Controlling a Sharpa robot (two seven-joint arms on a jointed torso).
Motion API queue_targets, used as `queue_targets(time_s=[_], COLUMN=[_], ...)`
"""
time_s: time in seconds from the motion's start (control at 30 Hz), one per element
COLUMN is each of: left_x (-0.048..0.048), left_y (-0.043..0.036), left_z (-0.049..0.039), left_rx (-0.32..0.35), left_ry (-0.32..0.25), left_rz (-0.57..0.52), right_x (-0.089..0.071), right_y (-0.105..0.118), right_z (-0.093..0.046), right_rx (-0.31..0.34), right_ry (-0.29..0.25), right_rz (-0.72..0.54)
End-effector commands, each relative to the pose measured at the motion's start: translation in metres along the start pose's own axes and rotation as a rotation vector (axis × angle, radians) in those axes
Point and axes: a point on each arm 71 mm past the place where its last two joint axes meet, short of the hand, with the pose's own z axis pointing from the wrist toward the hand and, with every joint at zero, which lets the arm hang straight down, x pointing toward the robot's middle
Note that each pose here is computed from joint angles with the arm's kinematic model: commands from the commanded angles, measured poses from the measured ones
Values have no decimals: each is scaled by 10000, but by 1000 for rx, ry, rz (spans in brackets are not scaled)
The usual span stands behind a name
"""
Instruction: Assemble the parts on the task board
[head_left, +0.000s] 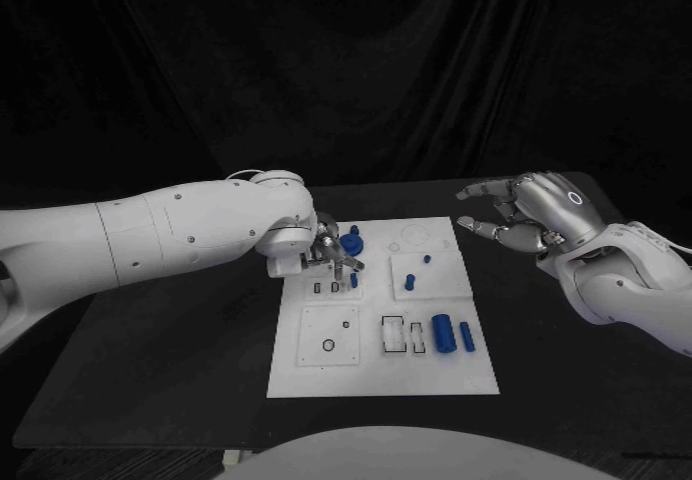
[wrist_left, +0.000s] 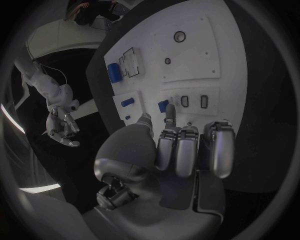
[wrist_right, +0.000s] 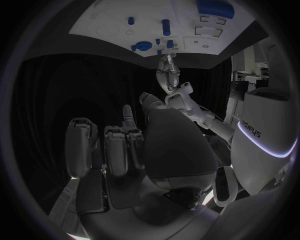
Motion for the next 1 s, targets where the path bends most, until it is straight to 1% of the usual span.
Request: queue_targets(time_s=[0.03, 0.27, 0.43, 0.77, 1.0], left_x=[15, 52, 90, 116, 125], left_y=[-22, -30, -50, -87, -86], left_z=[46, 137, 180, 211, 223], left_rx=[28, 32, 41, 59, 52], left_ry=[-15, -14, -9, -9, 1], left_rz=[-18, -32, -34, -37, -31], right_x=[30, 66, 66, 68, 70], right_y=[-7, -7, -6, -14, -14], right_z=[-18, -36, -45, -51, -49], right_rx=[11, 14, 14, 20, 22], right_ry=[4, 15, 10, 12, 14], right_rz=[11, 16, 17, 17, 17])
